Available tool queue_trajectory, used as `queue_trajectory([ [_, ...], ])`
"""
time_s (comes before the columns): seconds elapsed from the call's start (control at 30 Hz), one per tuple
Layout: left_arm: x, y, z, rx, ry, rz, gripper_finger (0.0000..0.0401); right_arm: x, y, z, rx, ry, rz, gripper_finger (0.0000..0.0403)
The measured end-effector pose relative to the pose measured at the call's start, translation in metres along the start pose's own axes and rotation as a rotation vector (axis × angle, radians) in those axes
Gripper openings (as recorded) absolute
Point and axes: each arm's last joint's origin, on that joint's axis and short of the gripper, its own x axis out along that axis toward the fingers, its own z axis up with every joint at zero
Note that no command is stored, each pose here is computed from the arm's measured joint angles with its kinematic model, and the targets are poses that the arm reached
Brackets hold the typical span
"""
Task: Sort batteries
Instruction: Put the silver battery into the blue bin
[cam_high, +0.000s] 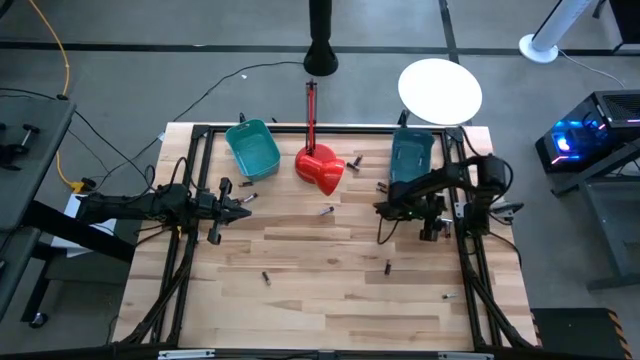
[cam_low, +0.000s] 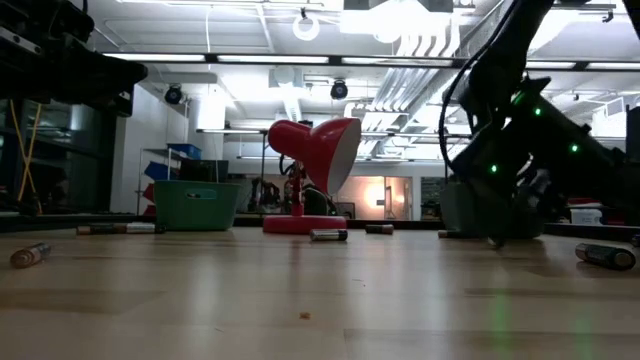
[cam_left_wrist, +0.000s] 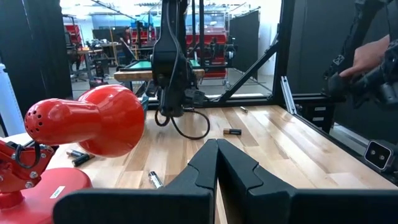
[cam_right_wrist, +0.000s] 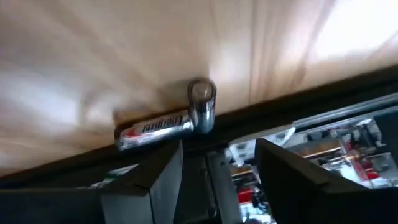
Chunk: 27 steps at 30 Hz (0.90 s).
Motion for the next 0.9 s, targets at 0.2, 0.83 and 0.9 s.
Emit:
queue_trajectory([
  [0.2,0.000,0.000,0.000,0.000,0.000,0.000,0.0000,0.005,0.000,0.012,-0.045,-0.029,0.045,0.0195],
  [0.83,0.000,0.000,0.000,0.000,0.000,0.000,0.0000,0.003,-0.002,0.010,-0.054,-0.011,0.062,0.0022],
  [0.9,0.000,0.000,0.000,0.000,0.000,0.000,0.0000,-0.006,-0.003,0.004,-0.058,-0.001,0.041,0.0028],
])
